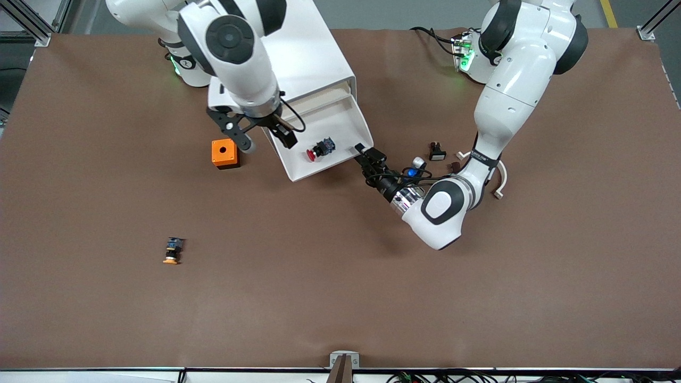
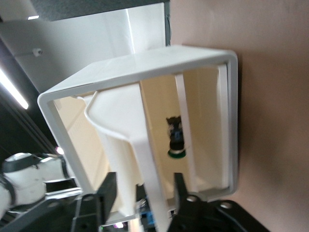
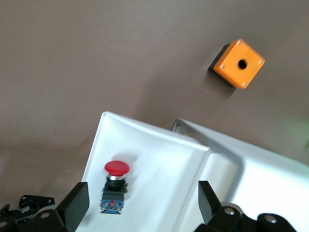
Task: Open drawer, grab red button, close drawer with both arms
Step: 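Reach the right gripper into the open drawer to the red button, then grasp the red button and lift it out with the right gripper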
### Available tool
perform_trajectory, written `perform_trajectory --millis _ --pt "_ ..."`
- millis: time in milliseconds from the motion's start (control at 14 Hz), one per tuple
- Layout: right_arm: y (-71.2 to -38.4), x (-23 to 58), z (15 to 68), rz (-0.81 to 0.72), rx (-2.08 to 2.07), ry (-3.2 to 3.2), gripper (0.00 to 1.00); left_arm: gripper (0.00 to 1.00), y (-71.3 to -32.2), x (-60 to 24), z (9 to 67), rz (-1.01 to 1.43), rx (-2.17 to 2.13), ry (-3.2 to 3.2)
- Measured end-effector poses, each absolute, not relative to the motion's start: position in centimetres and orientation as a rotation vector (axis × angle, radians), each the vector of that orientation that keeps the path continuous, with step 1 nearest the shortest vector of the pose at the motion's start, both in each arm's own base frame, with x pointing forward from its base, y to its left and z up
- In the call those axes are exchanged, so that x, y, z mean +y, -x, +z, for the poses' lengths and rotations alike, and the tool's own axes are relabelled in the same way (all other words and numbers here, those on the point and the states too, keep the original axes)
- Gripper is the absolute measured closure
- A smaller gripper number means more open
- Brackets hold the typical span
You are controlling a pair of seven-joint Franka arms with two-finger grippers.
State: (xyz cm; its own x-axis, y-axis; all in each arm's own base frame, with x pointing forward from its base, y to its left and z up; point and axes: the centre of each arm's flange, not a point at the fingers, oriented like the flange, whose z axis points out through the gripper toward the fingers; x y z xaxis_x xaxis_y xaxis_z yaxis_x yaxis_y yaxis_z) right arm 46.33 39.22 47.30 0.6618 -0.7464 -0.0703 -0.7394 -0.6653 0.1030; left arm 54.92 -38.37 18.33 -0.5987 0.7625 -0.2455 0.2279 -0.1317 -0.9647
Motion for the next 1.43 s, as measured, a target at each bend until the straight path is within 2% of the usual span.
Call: perform_trajectory --millis 214,286,571,857,1429 --pt "-45.6 42.5 44.4 -0.132 -1.341 -2.784 0.0 0.07 -56.3 -38.2 20.0 1.891 -1.709 1.323" --pt "-45.3 43.6 43.4 -0.123 -1.362 -2.779 0.0 0.01 -57.0 -37.8 20.6 1.929 -1.7 1.41" --pt "-44.3 46.6 39.7 -0.103 -1.398 -2.763 0.0 0.01 -59.4 -35.2 21.6 1.95 -1.643 1.796" --pt "-43.3 48.3 37.2 -0.094 -1.382 -2.755 0.0 0.0 -61.7 -31.9 21.8 1.853 -1.568 2.15" --pt "-42.7 49.1 35.2 -0.067 -1.337 -2.748 0.03 0.0 -63.7 -30.9 24.9 1.35 -1.341 2.679"
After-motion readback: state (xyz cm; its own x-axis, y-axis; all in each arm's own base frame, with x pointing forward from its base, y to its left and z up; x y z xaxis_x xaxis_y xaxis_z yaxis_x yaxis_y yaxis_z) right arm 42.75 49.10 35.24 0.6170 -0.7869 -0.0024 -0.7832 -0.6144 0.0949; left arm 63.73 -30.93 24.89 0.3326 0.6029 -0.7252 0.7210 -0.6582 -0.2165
